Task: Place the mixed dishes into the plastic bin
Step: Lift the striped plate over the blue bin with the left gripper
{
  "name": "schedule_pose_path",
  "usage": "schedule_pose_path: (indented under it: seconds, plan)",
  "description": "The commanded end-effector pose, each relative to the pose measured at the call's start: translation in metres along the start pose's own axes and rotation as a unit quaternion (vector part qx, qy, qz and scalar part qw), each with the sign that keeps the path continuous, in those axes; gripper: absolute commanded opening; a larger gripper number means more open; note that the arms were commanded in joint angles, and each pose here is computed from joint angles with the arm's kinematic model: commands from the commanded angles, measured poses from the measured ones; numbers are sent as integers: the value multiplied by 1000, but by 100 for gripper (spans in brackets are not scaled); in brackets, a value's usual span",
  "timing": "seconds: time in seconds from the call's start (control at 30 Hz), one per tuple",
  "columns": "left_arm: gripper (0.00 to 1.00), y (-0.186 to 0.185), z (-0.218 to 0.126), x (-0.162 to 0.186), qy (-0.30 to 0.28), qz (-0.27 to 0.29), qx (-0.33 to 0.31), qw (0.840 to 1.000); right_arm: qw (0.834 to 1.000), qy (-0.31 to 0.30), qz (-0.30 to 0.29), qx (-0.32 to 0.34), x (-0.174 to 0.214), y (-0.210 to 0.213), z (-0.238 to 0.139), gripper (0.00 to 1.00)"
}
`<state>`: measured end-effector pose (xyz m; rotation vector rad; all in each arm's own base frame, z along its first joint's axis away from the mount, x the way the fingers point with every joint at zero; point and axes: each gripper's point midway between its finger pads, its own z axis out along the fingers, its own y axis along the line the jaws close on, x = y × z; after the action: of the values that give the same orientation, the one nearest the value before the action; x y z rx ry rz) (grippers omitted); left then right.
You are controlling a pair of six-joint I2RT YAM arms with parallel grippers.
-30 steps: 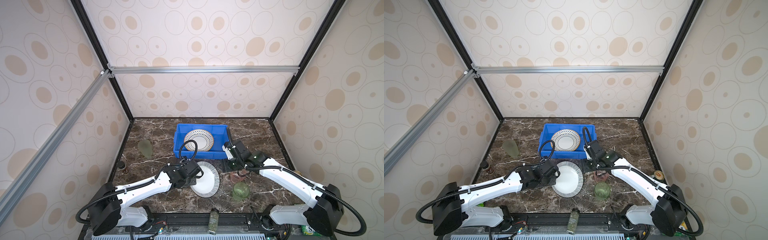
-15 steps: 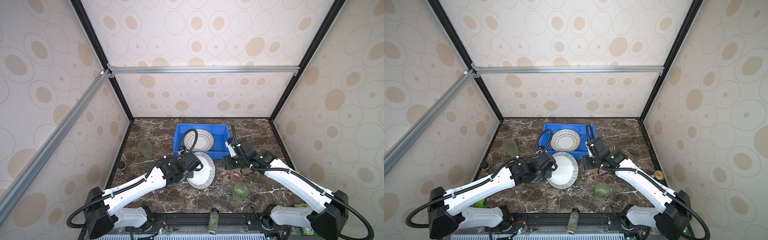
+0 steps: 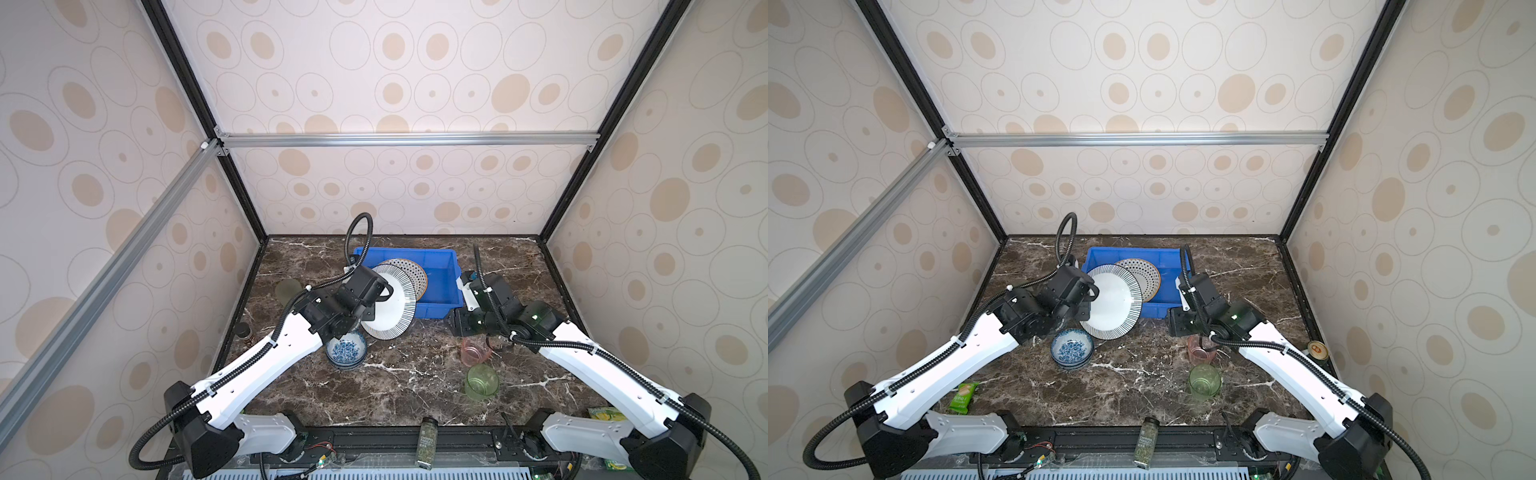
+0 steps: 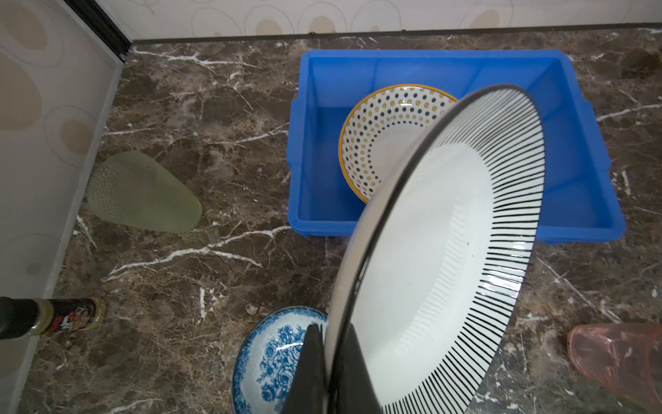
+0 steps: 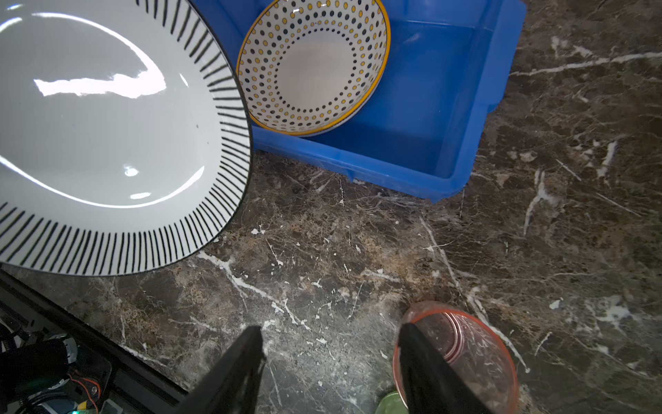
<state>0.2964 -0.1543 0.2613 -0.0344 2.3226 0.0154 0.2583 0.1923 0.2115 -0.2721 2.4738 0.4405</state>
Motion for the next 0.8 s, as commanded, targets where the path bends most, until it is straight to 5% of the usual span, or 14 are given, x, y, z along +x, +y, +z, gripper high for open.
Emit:
schedule_pose_path:
  seconds: [0.0,0.4,0.77]
  plan:
    - [0,-2,-16,-63,-94,-47,26,994,1000,-31,-2,-4,-16,1,-7,65]
    - [0,-3,47,-110,-93,-112,99,984,999,-22,-14,-23,-28,9,6,65]
    - [0,-30,122,-120,-42,-132,169,976,999,-30,4,-25,-38,7,10,65]
